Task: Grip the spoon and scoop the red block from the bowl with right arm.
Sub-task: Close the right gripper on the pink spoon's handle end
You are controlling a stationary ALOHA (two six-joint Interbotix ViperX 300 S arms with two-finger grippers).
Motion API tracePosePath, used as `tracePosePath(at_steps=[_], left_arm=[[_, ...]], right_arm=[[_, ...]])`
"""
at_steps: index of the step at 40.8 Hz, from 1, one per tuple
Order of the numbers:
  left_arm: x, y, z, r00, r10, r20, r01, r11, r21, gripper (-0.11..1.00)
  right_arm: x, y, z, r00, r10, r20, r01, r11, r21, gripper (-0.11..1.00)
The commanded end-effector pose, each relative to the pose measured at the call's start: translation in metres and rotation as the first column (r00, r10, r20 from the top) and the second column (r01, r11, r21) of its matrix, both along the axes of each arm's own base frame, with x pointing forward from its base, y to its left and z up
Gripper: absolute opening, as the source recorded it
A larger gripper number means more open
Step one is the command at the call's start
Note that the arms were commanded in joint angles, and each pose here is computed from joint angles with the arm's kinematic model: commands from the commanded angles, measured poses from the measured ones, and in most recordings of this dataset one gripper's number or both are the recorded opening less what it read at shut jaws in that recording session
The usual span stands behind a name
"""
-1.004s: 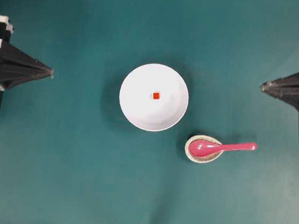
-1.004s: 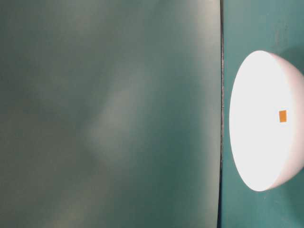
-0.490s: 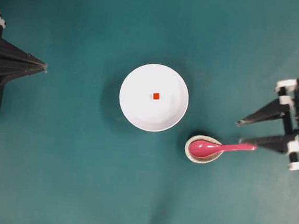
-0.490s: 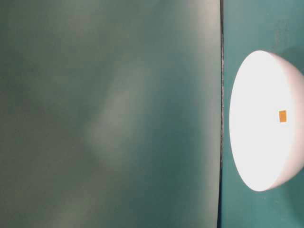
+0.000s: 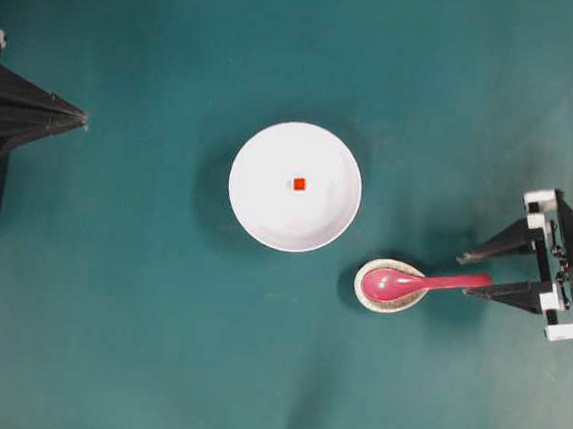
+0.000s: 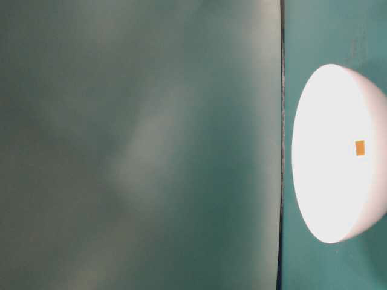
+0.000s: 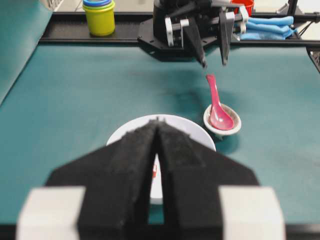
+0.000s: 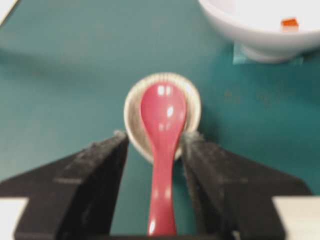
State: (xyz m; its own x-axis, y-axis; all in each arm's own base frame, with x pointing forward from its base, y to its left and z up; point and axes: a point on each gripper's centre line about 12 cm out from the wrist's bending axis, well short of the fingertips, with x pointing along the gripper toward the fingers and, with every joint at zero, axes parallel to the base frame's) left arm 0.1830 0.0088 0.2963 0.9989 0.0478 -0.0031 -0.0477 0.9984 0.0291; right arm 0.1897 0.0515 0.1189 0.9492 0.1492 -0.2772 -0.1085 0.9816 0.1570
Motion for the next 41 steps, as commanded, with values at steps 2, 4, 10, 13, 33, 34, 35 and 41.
tracePosePath(at_steps=[2, 4, 10, 13, 33, 34, 35, 41], left_arm=[[-0.001, 0.001, 0.016, 0.999, 0.004, 0.049, -0.004, 1.000, 0.007, 0.00], [-0.002, 0.001, 0.018, 0.998, 0.004, 0.055, -0.005, 1.000, 0.009, 0.00], [-0.005, 0.001, 0.021, 0.998, 0.007, 0.069, -0.008, 1.000, 0.011, 0.00], [-0.005, 0.002, 0.021, 0.998, 0.010, 0.067, -0.011, 1.000, 0.012, 0.00], [-0.004, 0.003, 0.017, 0.999, 0.017, 0.044, -0.017, 1.000, 0.011, 0.00], [-0.004, 0.003, 0.017, 0.999, 0.017, 0.042, -0.017, 1.000, 0.011, 0.00], [-0.004, 0.003, 0.017, 0.999, 0.017, 0.039, -0.017, 1.000, 0.011, 0.00], [-0.004, 0.003, 0.016, 0.999, 0.017, 0.033, -0.017, 1.000, 0.011, 0.00]], right_arm=[[0.001, 0.002, -0.010, 1.000, -0.008, -0.026, 0.008, 1.000, -0.013, 0.53], [0.002, 0.002, -0.014, 0.999, -0.016, -0.038, 0.015, 1.000, -0.022, 0.53], [0.005, 0.003, -0.025, 0.997, -0.021, -0.071, 0.018, 0.999, -0.047, 0.53], [0.006, 0.003, -0.031, 0.995, -0.023, -0.099, 0.017, 0.998, -0.059, 0.53], [0.010, 0.005, -0.037, 0.993, -0.025, -0.116, 0.017, 0.997, -0.069, 0.36], [0.010, 0.005, -0.037, 0.993, -0.024, -0.116, 0.016, 0.997, -0.069, 0.30], [0.010, 0.005, -0.037, 0.993, -0.025, -0.118, 0.017, 0.997, -0.070, 0.26], [0.011, 0.006, -0.035, 0.994, -0.021, -0.111, 0.013, 0.998, -0.067, 0.21]])
